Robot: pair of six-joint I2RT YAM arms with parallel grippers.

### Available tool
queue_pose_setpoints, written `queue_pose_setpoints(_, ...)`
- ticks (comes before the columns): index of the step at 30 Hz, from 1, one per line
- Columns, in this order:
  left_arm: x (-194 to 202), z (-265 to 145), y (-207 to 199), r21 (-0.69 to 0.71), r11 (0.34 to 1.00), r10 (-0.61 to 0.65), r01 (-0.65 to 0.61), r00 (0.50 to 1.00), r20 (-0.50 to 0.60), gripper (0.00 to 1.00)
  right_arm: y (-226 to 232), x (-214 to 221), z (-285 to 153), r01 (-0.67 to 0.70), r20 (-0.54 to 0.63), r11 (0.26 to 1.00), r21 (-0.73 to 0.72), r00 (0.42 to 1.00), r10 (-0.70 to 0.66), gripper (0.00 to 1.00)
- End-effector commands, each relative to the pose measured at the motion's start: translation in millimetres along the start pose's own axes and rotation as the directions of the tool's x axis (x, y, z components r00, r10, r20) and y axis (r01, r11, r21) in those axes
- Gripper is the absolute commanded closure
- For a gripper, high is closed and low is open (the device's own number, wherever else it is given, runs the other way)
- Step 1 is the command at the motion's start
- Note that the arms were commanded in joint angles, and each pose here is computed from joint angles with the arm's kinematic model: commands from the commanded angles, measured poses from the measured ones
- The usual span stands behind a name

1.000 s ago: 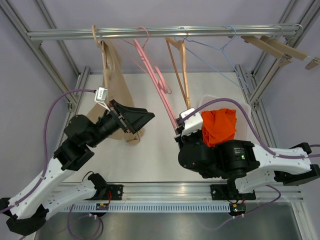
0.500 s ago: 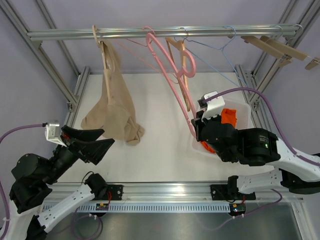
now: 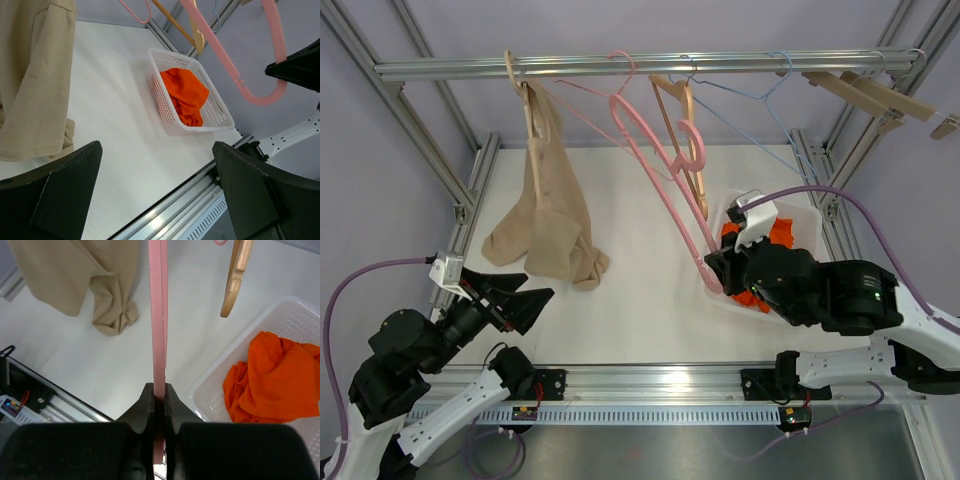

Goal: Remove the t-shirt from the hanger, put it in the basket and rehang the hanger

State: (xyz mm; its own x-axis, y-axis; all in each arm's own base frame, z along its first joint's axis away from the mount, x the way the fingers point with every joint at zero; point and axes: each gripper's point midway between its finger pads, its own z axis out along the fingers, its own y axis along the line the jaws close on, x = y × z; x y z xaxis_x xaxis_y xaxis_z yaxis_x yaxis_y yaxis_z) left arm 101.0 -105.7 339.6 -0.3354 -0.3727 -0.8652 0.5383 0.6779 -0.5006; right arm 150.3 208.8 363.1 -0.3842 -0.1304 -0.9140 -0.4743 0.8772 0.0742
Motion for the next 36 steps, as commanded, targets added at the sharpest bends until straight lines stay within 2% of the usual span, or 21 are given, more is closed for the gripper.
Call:
queue_pose_setpoints(1,0,2,7,-0.026,0.999,0.026,-0.025,1.0,0.019,0.01,10,-28,-23,-0.077,0.088,0.984,-0.161,0.992,0.092,1.0)
queue_pose_setpoints(3,6,4,11,-0.034,0.999,0.027,-0.027,1.0,0.007,0.01,-1,-35,-35,-0.099,0.117,0.98,-0.171,0.986,0.12,1.0)
queue_pose_setpoints(6,11,6,15,-0.049,0.998,0.026,-0.026,1.0,-0.002,0.01,-21,-33,-38,-0.102,0.12,0.99,-0.092,0.986,0.113,1.0)
queue_pose_setpoints(11,6,4,19,-0.069,0.997,0.025,-0.023,0.999,0.027,0.01,-25,-19,-26,-0.022,0.047,1.0,0.007,0.999,0.022,1.0)
queue_pose_setpoints(17,7,3,17,-0.061,0.998,0.025,-0.023,0.999,0.022,0.01,-28,-11,-18,0.012,0.006,0.999,0.041,1.0,-0.012,1.0)
queue_pose_setpoints(23,8,3,19,-0.061,0.998,0.024,-0.023,0.999,0.028,0.01,-43,-3,7,0.057,-0.046,0.987,0.149,0.998,-0.05,1.0)
queue_pose_setpoints(30,14,4,21,-0.059,0.998,0.022,-0.021,1.0,0.015,0.01,-40,-25,6,0.031,0.029,0.992,0.122,0.999,-0.035,1.0)
queue_pose_setpoints(36,22,9,27,-0.082,0.996,0.027,-0.028,1.0,-0.008,0.01,-35,-22,39,0.08,-0.025,0.987,0.14,0.997,-0.077,1.0)
